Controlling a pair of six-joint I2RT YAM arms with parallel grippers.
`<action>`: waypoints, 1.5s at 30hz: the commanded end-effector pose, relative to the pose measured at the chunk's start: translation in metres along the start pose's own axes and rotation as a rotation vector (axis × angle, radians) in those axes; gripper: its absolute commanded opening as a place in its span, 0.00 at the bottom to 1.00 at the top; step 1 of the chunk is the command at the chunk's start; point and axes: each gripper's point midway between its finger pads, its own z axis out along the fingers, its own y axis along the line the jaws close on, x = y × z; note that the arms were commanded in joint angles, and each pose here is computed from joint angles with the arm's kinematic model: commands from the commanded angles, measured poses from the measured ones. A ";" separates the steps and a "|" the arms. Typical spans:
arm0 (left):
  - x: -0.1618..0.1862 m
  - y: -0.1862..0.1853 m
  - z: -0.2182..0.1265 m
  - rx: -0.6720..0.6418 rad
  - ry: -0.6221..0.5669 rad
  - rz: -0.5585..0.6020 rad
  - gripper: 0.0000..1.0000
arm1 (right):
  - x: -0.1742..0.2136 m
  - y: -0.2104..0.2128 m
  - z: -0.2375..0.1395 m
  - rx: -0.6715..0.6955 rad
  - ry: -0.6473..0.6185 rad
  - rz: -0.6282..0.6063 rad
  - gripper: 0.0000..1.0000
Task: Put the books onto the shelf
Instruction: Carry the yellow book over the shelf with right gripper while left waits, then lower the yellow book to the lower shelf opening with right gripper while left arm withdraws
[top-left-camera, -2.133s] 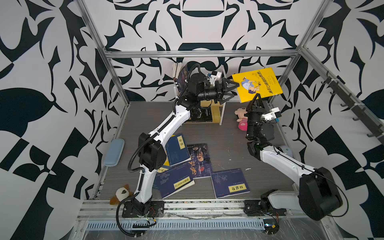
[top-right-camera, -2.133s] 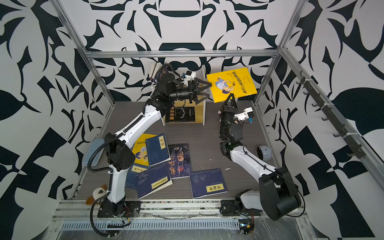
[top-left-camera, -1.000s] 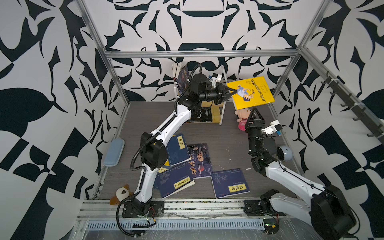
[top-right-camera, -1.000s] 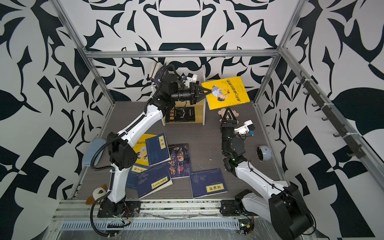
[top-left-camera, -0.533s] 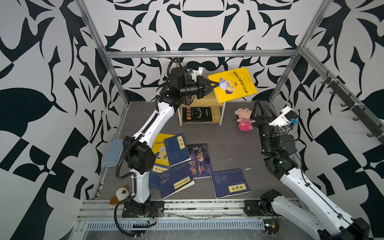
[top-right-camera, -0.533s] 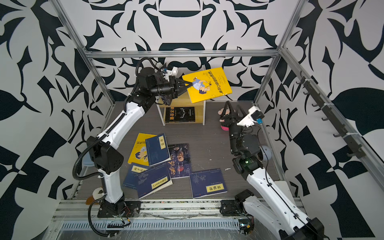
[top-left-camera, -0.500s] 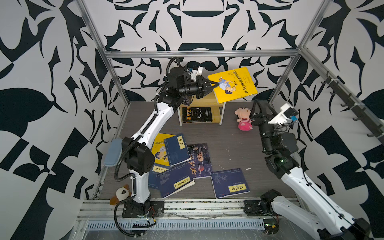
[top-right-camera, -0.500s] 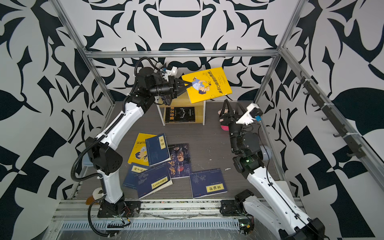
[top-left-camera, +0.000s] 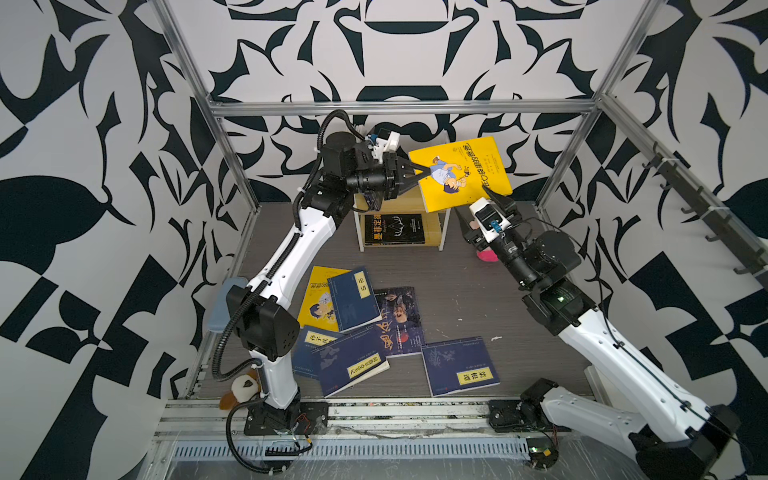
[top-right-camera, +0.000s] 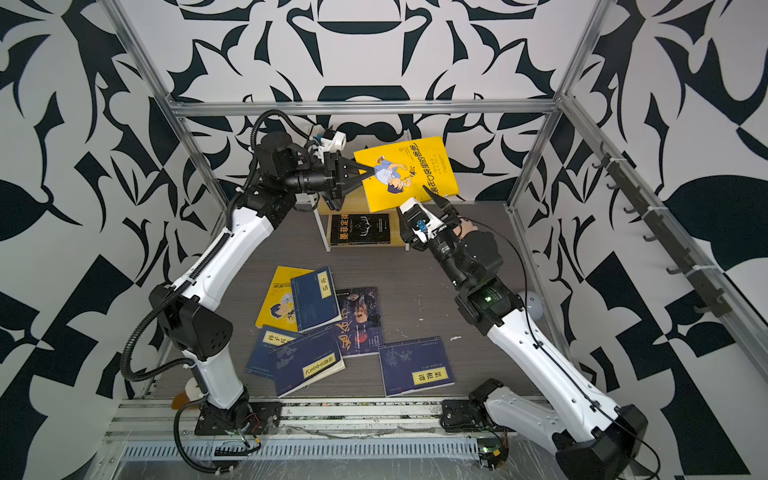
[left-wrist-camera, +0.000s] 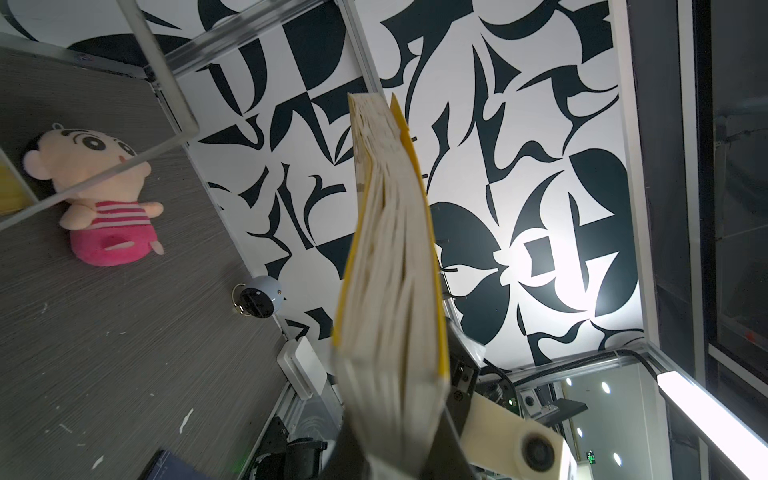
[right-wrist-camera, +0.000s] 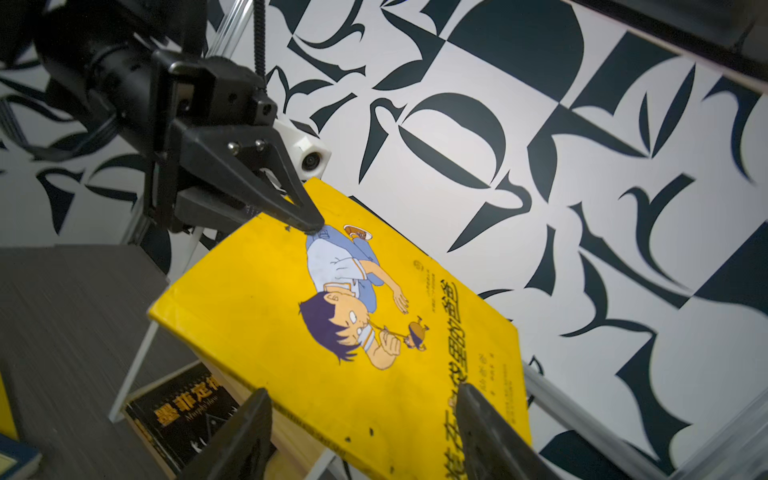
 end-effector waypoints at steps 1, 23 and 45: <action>0.001 -0.043 -0.013 0.058 -0.020 0.108 0.00 | -0.028 -0.015 -0.009 0.011 -0.045 -0.251 0.72; 0.001 -0.046 -0.014 0.057 -0.020 0.102 0.00 | 0.006 -0.020 0.040 0.054 0.140 -0.705 0.66; -0.045 -0.076 -0.095 0.015 -0.209 0.275 0.59 | 0.012 0.023 0.017 -0.134 0.193 -0.797 0.00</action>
